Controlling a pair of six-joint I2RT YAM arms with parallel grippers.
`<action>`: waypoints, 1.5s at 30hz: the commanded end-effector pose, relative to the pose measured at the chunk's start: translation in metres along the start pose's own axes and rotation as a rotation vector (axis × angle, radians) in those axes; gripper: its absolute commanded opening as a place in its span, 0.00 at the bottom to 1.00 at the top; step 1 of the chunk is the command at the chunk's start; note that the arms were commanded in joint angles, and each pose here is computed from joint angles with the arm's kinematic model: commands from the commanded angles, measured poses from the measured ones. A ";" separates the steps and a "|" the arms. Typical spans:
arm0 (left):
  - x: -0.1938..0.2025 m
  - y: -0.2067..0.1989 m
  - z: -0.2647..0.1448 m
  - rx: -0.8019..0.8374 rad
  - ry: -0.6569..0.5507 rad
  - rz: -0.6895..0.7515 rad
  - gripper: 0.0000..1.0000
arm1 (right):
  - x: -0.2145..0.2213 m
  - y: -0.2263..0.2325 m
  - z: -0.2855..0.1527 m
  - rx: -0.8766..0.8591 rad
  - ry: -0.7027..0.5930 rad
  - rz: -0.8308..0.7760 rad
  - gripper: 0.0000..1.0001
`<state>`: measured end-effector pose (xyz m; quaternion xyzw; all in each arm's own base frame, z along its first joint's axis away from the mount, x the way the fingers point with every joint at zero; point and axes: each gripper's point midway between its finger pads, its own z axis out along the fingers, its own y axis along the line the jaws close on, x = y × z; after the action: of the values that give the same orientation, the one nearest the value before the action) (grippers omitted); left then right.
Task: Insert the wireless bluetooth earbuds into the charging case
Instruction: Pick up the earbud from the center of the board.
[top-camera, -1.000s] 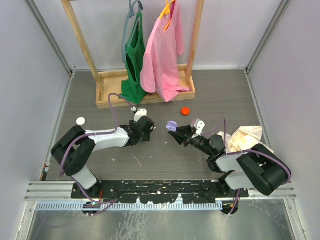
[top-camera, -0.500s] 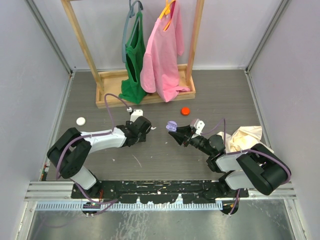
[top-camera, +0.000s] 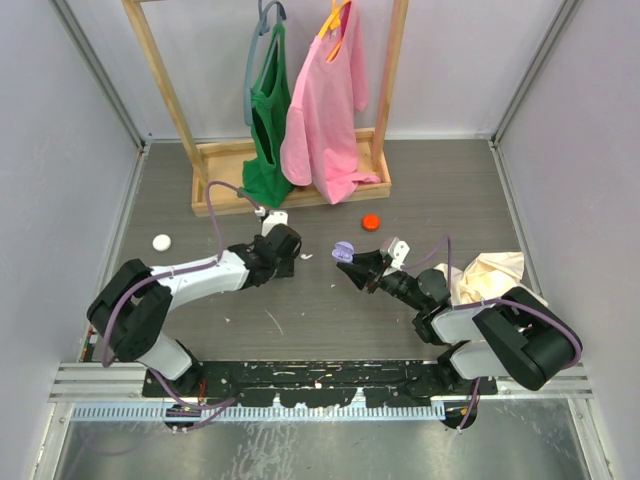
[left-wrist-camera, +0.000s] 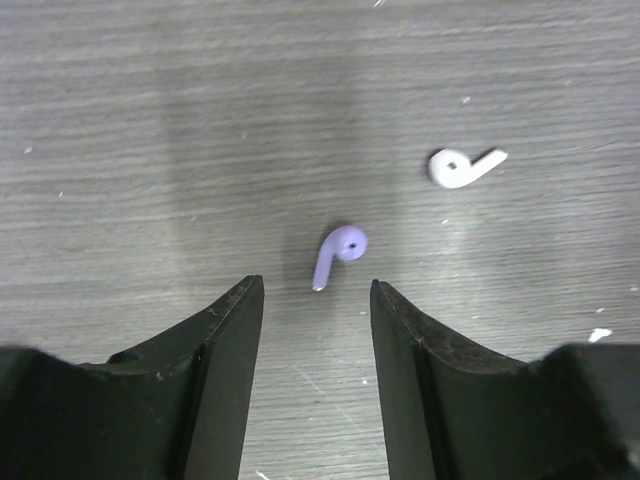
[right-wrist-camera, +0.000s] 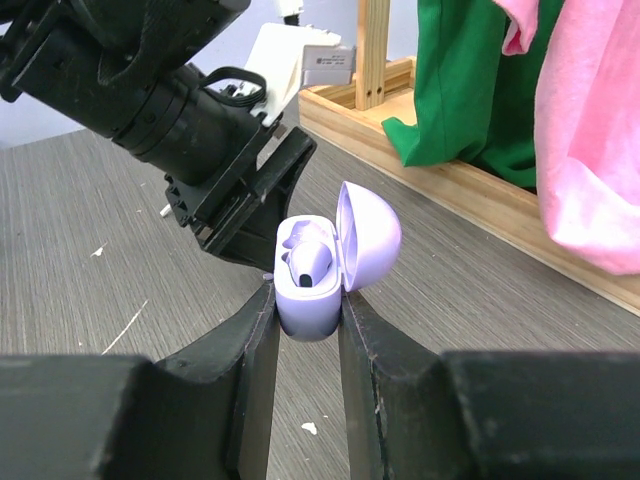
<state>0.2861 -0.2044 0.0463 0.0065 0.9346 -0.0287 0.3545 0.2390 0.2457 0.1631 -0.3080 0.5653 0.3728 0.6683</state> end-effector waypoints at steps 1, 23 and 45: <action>-0.022 -0.014 0.001 0.031 -0.011 0.007 0.47 | -0.022 0.000 0.009 -0.015 -0.074 -0.036 0.01; -0.019 -0.019 0.018 0.048 0.172 0.116 0.32 | -0.020 0.000 0.011 -0.019 -0.067 -0.032 0.01; -0.006 -0.018 0.028 0.050 0.303 0.150 0.33 | -0.017 0.001 0.012 -0.024 -0.055 -0.026 0.01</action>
<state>0.3027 -0.2227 0.0244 0.0812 0.9729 -0.0223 0.2153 0.2405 0.2477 0.1606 -0.3101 0.5689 0.3740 0.6635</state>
